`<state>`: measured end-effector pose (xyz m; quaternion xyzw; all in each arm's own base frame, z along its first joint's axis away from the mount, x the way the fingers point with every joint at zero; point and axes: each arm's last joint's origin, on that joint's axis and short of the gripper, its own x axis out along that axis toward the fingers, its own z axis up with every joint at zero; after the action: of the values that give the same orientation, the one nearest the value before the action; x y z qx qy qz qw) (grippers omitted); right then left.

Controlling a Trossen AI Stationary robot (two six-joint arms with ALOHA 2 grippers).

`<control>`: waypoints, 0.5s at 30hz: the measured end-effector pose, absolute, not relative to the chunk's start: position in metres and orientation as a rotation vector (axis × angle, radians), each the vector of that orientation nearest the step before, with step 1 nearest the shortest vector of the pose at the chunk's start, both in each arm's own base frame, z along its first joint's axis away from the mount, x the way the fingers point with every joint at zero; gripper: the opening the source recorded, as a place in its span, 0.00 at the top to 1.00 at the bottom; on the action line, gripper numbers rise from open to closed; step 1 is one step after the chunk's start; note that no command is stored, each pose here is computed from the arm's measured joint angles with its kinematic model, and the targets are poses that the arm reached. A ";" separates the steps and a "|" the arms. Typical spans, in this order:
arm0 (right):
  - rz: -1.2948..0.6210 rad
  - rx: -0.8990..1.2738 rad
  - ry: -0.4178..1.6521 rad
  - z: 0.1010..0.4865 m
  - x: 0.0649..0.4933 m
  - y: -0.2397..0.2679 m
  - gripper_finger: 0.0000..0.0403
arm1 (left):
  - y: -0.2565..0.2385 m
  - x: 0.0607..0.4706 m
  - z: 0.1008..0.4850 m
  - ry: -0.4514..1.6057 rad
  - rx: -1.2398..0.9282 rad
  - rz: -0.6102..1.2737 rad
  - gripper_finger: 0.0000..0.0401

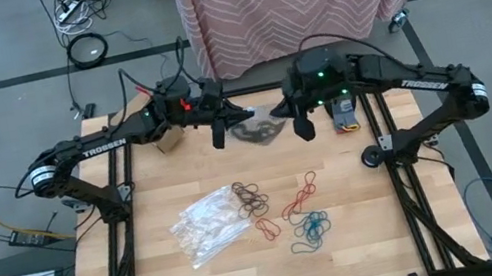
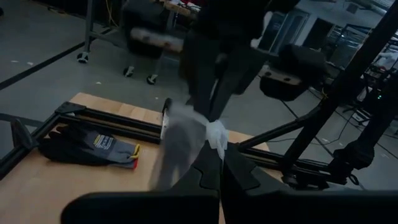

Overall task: Sort rubber bands
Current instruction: Put the black rubber band into the transparent zip bag

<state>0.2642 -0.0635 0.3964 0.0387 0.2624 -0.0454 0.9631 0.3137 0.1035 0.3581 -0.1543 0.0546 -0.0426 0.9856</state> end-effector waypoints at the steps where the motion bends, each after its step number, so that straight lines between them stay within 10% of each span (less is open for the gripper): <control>1: -0.110 0.069 0.524 0.399 0.262 -0.063 1.00 | 0.103 0.314 0.358 0.110 -0.310 -0.086 1.00; 15: -0.202 0.050 0.620 0.385 0.268 -0.071 1.00 | 0.103 0.314 0.358 0.106 -0.307 -0.086 1.00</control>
<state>0.2682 -0.0714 0.3848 0.0245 0.3047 -0.0990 0.9470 0.3137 0.1035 0.3585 -0.1527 0.0527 -0.0429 0.9859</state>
